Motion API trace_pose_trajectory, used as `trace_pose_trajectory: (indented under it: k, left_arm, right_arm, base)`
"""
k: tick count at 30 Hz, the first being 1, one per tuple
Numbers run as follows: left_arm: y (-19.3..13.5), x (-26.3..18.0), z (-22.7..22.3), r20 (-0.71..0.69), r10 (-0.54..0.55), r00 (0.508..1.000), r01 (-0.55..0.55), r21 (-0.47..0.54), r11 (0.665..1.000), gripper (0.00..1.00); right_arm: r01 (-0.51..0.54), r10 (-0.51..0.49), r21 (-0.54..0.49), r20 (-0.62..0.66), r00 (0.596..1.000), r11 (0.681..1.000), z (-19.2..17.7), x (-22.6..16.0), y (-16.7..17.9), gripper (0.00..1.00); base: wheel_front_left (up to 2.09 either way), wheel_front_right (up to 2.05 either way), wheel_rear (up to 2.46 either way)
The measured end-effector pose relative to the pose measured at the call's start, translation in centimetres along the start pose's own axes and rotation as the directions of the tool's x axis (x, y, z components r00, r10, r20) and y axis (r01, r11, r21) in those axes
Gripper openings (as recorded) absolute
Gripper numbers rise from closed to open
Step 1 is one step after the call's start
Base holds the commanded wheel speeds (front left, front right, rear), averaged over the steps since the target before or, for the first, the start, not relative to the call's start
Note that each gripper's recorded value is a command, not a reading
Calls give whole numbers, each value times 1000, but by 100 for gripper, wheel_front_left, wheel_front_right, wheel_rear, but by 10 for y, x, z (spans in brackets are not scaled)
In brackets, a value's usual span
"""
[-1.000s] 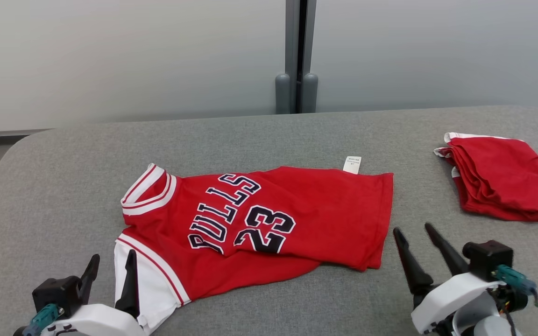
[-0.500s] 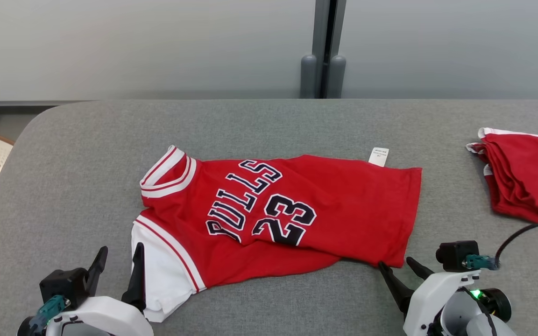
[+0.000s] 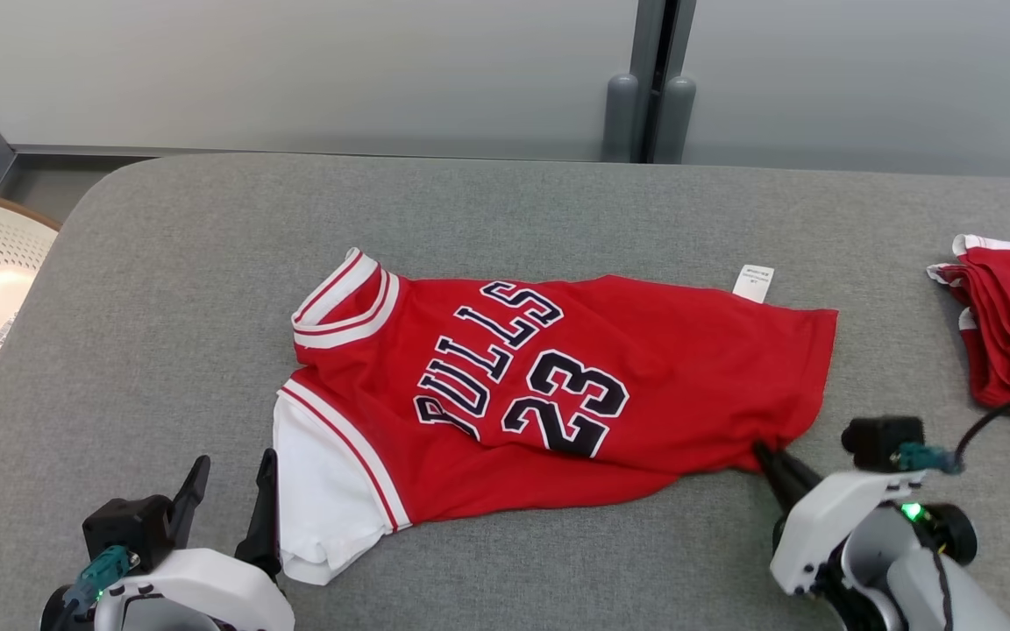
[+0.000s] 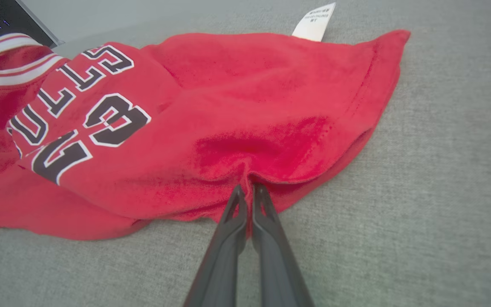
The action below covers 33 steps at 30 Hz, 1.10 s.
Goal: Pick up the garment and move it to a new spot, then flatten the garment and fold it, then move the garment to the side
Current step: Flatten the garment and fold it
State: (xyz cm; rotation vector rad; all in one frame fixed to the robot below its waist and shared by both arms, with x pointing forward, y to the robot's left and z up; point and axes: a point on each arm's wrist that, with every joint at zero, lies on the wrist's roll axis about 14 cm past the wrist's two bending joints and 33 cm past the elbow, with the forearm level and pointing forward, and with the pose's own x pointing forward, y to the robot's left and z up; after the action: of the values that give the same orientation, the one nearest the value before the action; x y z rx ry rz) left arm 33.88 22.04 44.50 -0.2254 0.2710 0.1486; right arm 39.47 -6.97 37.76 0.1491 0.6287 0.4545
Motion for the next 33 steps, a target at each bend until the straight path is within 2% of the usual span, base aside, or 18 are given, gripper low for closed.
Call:
trace_pose_trajectory:
  k: [4, 8, 14, 16, 17, 18, 19, 20, 23, 27, 29, 33]
  left_arm:
    - [1, 0, 0, 3, 3, 1000, -3, -5, 1000, 100]
    - [0, 3, -5, -10, 5, 1000, -5, -11, 1000, 100]
    - [-5, 20, -14, -34, 8, 999, -9, -30, 999, 100]
    - [-1, 22, -19, -44, 24, 999, -26, -35, 999, 100]
    - [2, 23, -21, -48, 33, 998, -35, -35, 999, 100]
    - [5, 23, -24, -56, 42, 998, -44, -34, 998, 100]
    - [8, 23, -26, -61, 50, 997, -53, -33, 998, 100]
    - [11, 24, -28, -64, 63, 996, -65, -31, 997, 100]
    - [17, 25, -30, -65, 82, 995, -84, -32, 996, 100]
    - [16, 24, -23, -31, 75, 997, -76, -31, 997, 100]
    - [14, 25, -15, 5, 57, 998, -57, -20, 998, 100]
    - [9, 25, 10, 92, 24, 995, -24, -9, 1000, 100]
  right_arm:
    - [-23, 24, -10, 110, 994, 1000, 40, 4, 2, 0]
    - [-35, 51, -86, 200, 978, 996, 96, 13, -2, 0]
    - [-55, 83, -169, 162, 983, 984, 152, 55, -9, 0]
    - [-65, 85, -157, 124, 989, 985, 156, 72, -10, 0]
    - [-72, 89, -152, 103, 991, 986, 155, 80, -10, 21]
    - [-75, 88, -155, 83, 993, 985, 154, 88, -9, 47]
    - [-76, 88, -158, 69, 994, 985, 153, 96, -9, 47]
    - [-83, 94, -157, 64, 994, 984, 154, 103, -7, 100]
    - [-88, 101, -154, 79, 992, 984, 156, 117, -3, 100]
    - [-106, 127, -129, 168, 978, 986, 164, 112, 9, 100]
    - [-114, 142, -123, 252, 957, 986, 176, 101, 14, 100]
    - [-95, 136, -114, 436, 890, 989, 193, 63, 11, 100]
  base:
    - [0, 0, 0]
    - [0, 0, 0]
    - [0, 0, 0]
    - [0, 0, 0]
    - [0, 0, 0]
    - [0, 0, 0]
    - [0, 0, 0]
    - [0, 0, 0]
    - [0, 0, 0]
    - [0, 0, 0]
    - [0, 0, 0]
    - [0, 0, 0]
